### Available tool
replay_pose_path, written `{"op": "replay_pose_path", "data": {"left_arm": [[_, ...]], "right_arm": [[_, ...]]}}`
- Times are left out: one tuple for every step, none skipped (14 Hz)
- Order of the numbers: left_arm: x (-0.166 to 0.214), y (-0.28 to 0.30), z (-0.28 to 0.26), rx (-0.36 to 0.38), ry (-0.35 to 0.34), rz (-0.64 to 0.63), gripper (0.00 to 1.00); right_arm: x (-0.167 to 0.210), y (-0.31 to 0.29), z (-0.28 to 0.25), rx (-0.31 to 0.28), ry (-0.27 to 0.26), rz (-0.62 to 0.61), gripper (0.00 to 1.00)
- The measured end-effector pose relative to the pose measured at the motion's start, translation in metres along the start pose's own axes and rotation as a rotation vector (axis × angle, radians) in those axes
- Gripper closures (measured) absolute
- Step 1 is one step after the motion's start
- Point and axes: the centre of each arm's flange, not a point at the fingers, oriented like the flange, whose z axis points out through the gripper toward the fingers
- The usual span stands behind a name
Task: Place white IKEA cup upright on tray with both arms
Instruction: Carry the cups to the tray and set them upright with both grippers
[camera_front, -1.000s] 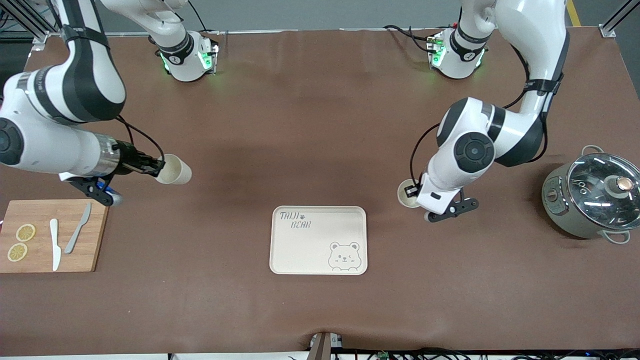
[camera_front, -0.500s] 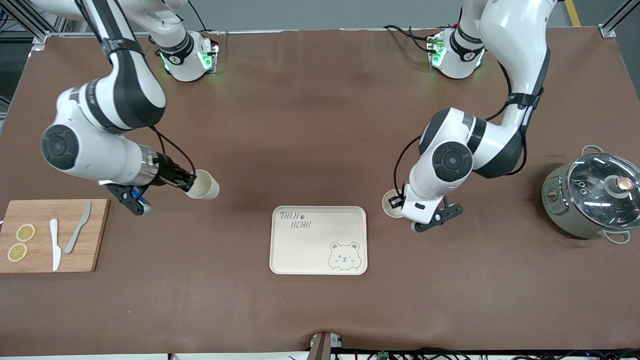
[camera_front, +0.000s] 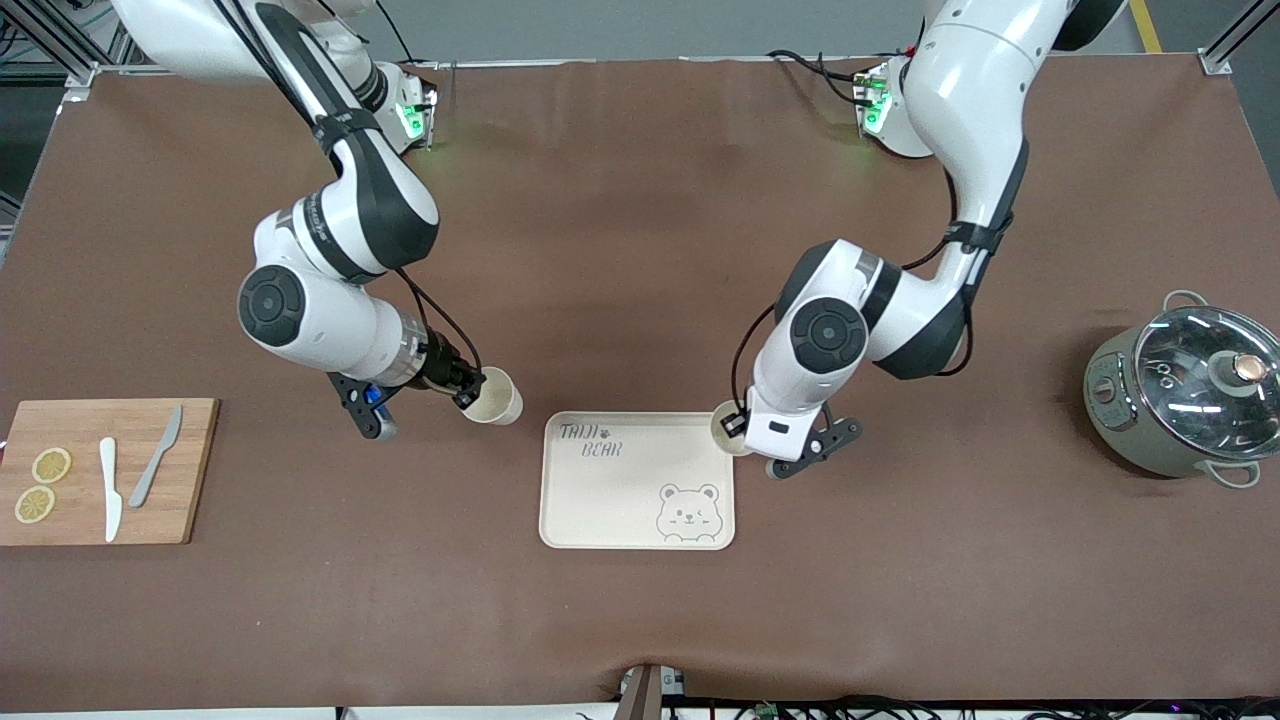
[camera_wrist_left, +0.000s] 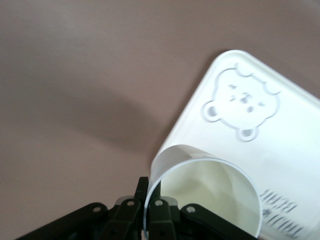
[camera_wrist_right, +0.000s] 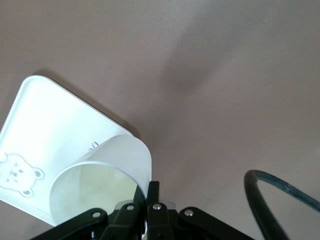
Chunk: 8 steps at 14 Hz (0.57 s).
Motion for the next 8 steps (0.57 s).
{"op": "replay_pose_path", "data": {"left_arm": [[-0.003, 0.006, 0.013, -0.028, 0.011, -0.011, 0.96], [-0.007, 0.011, 0.027, -0.047, 0.017, -0.02, 0.96], [-0.01, 0.014, 0.04, -0.055, 0.018, -0.025, 0.96], [-0.013, 0.016, 0.05, -0.059, 0.017, -0.025, 0.96], [-0.014, 0.017, 0.056, -0.058, 0.016, -0.023, 0.96], [-0.014, 0.017, 0.058, -0.058, 0.015, -0.022, 0.96], [-0.014, 0.017, 0.058, -0.058, 0.015, -0.023, 0.96], [-0.014, 0.017, 0.058, -0.058, 0.016, -0.023, 0.96]], "right_arm": [[-0.004, -0.004, 0.005, 0.018, 0.004, 0.031, 0.98], [-0.011, -0.009, 0.012, 0.035, 0.006, 0.061, 0.98], [-0.018, -0.014, 0.021, 0.048, 0.006, 0.083, 0.98], [-0.027, -0.018, 0.032, 0.053, 0.004, 0.099, 0.98], [-0.033, -0.021, 0.042, 0.053, 0.002, 0.106, 0.98], [-0.035, -0.022, 0.051, 0.05, -0.001, 0.113, 0.98], [-0.034, -0.023, 0.056, 0.051, -0.002, 0.124, 0.98], [-0.032, -0.025, 0.063, 0.067, -0.001, 0.141, 0.98]]}}
